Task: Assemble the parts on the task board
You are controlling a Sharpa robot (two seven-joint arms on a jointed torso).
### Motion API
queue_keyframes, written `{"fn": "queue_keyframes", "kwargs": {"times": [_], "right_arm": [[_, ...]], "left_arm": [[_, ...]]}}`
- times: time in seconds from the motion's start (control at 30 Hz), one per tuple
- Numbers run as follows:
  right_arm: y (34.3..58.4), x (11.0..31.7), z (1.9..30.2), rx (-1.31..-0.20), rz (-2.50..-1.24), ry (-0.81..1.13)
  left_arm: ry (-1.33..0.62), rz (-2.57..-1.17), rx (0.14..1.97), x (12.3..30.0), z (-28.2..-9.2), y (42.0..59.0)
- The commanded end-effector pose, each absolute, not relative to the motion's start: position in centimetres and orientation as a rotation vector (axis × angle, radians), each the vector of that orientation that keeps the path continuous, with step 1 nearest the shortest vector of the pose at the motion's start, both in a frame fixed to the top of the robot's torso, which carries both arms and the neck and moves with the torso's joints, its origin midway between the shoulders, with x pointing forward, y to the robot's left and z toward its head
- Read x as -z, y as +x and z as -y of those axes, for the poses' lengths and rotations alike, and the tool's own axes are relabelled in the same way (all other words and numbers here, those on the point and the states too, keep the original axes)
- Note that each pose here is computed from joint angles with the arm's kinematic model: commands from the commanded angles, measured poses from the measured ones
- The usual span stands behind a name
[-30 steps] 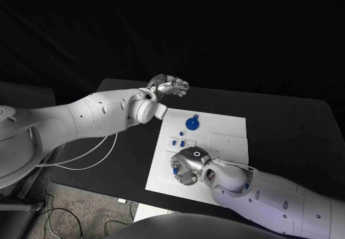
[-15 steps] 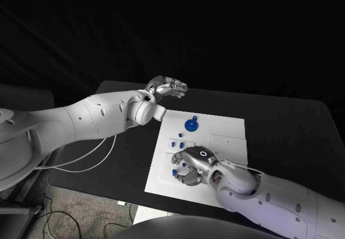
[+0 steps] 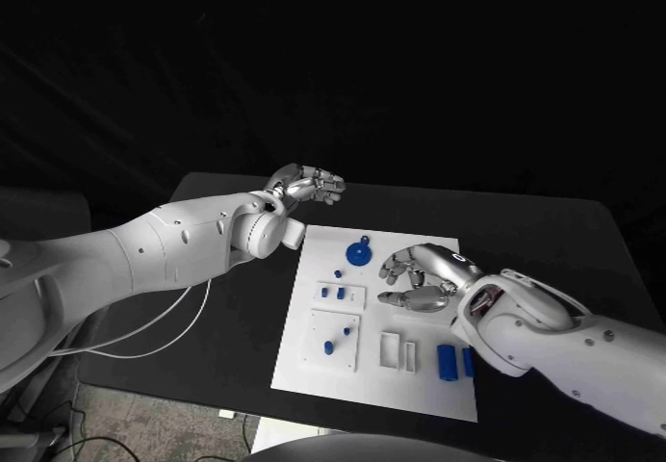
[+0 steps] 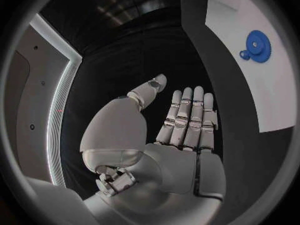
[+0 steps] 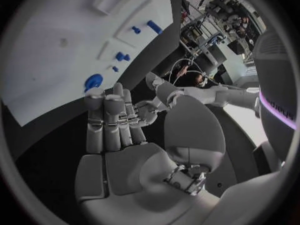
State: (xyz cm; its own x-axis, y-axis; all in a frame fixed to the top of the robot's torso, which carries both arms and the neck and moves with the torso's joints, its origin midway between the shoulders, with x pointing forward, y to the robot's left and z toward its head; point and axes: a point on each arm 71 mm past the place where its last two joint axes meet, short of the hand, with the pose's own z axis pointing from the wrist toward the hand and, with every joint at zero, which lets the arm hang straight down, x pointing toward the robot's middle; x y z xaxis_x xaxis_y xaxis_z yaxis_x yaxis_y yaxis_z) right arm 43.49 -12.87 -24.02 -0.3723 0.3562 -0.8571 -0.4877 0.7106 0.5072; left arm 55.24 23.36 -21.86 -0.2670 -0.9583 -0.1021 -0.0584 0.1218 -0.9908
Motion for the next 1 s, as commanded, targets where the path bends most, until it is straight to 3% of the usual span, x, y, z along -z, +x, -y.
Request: {"fn": "queue_keyframes", "kwargs": {"times": [0.03,0.37,0.57,0.7,1.0], "right_arm": [[43.3,24.8,14.5,-0.966,-1.938,0.016],[44.3,24.5,20.2,-0.766,-2.159,0.188],[43.9,25.0,21.3,-0.662,-2.248,0.263],[43.0,26.2,22.2,-0.557,-2.377,0.333],[41.3,28.3,23.2,-0.423,-2.465,0.337]], "left_arm": [[-1.046,-1.512,1.3,22.2,-23.2,55.1],[-1.058,-1.51,1.314,22.5,-23.2,54.8],[-1.067,-1.519,1.326,22.8,-23.0,54.3],[-1.073,-1.527,1.334,23.1,-22.9,53.8],[-1.087,-1.541,1.345,23.9,-23.1,52.7]]}}
